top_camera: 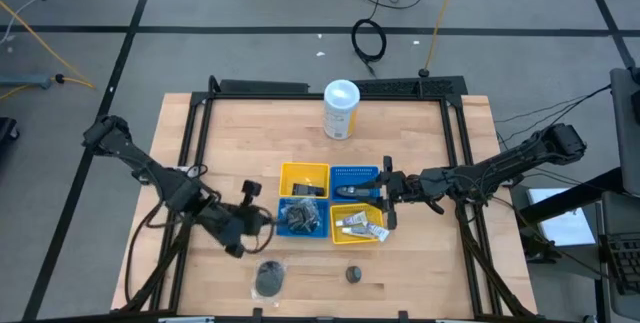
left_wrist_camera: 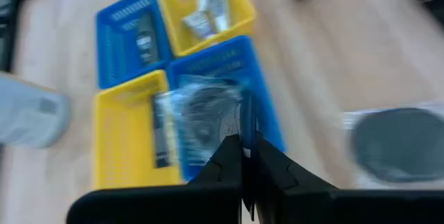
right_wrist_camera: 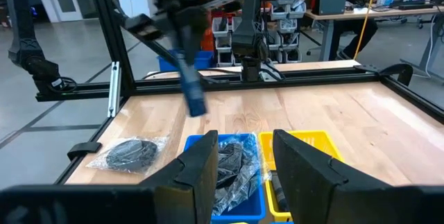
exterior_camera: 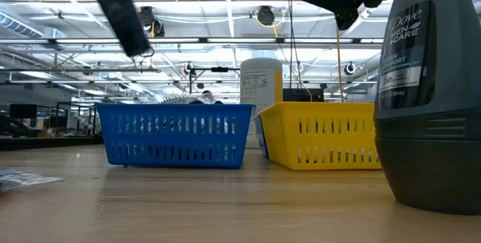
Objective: Pick & Place Travel size toiletries
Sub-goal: Put the blue shave cream into the top yellow bin, then put the black hairbrush into the bottom blue bin
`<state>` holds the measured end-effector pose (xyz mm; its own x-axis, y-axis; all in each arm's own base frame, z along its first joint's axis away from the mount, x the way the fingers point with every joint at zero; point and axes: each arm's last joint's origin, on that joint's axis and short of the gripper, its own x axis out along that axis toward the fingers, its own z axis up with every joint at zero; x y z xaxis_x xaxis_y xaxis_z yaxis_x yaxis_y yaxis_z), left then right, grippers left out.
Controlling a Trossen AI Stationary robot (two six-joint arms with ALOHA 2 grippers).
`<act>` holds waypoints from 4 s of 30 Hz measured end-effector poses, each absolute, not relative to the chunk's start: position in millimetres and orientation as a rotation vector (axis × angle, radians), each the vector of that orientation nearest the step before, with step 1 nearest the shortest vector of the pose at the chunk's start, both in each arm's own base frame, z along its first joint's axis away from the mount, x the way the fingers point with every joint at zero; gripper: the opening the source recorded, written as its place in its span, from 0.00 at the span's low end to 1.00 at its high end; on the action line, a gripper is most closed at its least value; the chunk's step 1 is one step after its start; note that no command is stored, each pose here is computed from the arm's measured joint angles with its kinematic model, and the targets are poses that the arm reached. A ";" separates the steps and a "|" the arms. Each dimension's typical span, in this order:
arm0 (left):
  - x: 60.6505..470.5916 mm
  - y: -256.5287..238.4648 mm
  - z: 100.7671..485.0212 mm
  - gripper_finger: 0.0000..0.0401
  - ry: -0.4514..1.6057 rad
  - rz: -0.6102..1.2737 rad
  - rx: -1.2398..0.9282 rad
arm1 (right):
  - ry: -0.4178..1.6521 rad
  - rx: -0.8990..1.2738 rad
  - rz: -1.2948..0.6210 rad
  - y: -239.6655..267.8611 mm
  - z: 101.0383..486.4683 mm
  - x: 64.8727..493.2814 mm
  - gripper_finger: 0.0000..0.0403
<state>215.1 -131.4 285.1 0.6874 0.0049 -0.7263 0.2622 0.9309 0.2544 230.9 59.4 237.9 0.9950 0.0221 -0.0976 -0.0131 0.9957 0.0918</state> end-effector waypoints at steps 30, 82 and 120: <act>266.7 2.5 252.8 0.01 0.658 0.073 0.210 | 0.098 0.091 0.019 59.5 238.0 230.9 0.32; 265.0 9.2 237.1 0.38 0.606 0.136 0.029 | 0.110 0.088 0.018 59.4 236.8 230.7 0.32; 209.8 -156.5 174.7 0.38 1.176 -0.009 -0.482 | 0.116 0.139 0.022 61.5 234.7 232.3 0.32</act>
<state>209.8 -156.5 174.7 0.3968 -0.2541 -0.8820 -0.2407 0.8985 -0.3671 232.3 61.5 234.7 0.9931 0.0299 -0.1137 -0.0138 0.9901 0.1395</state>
